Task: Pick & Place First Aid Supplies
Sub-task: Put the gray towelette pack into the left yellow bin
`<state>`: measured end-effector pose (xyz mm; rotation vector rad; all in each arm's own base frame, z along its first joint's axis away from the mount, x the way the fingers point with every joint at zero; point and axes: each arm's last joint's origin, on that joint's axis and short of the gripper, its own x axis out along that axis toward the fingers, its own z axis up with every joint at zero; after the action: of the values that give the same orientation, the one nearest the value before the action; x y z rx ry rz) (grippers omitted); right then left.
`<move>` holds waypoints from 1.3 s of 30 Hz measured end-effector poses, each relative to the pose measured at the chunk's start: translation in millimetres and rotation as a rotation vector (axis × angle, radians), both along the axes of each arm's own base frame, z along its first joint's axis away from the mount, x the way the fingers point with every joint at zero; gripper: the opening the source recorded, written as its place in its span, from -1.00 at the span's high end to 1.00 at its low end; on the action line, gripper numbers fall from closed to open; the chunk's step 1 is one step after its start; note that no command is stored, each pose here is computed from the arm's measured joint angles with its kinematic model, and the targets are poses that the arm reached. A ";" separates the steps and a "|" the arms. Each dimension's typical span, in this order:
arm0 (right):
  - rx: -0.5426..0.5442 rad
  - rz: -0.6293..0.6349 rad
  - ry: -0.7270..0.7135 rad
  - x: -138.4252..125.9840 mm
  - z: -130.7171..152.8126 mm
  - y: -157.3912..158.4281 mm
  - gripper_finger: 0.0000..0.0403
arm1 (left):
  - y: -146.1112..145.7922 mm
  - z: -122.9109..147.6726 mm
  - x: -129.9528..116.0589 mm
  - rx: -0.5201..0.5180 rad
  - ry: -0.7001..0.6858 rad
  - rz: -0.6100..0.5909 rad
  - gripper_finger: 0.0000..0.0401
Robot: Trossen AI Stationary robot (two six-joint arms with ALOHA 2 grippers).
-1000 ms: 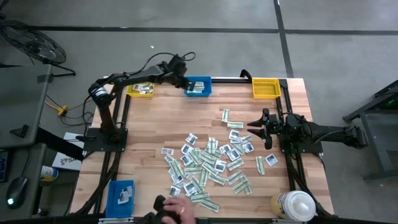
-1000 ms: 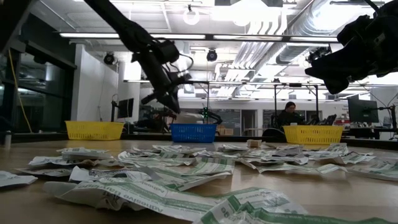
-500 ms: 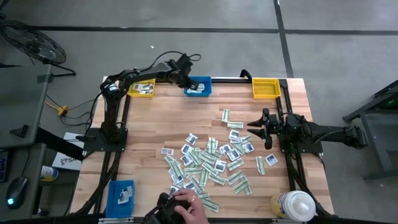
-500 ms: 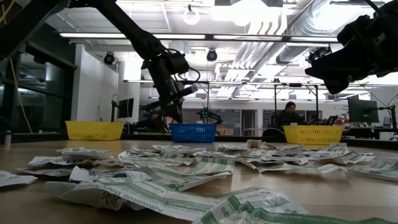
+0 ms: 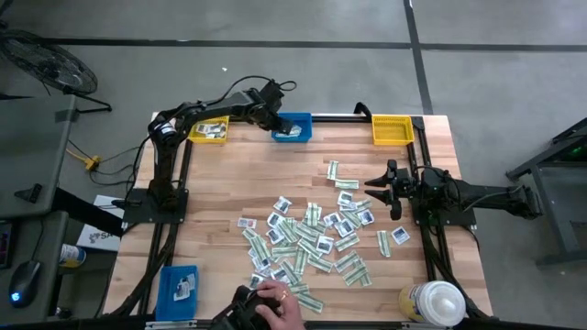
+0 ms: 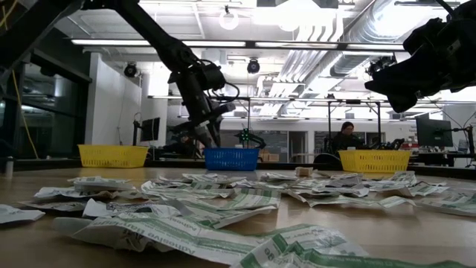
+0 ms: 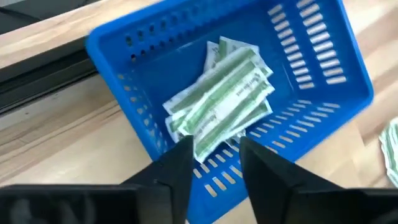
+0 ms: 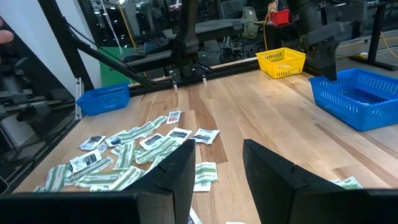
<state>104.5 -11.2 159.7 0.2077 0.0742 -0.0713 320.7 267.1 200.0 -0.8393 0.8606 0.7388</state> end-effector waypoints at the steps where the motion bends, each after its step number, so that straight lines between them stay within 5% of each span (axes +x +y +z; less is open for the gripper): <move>1: 0.000 0.000 0.000 0.0 0.1 0.0 0.36 | -2.6 1.1 0.7 -0.008 -0.002 -0.023 0.30; 7: 0.000 0.000 0.000 0.0 0.0 0.0 0.36 | -25.5 19.4 -2.9 -0.030 0.030 -0.189 0.25; 15: 0.000 0.000 0.000 0.0 0.1 0.0 0.36 | -66.2 23.3 5.4 -0.165 -0.031 -0.598 0.24; 24: 0.000 0.000 0.000 0.0 0.1 0.0 0.36 | -122.1 21.8 26.2 -0.005 -0.031 -1.172 0.24; 39: 0.000 0.000 0.000 0.0 0.0 0.0 0.36 | -205.2 20.9 51.1 0.253 -0.072 -1.761 0.24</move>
<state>104.5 -11.2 159.7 0.2077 0.0743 -0.0714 371.8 61.9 220.9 0.2898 1.0395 -0.7312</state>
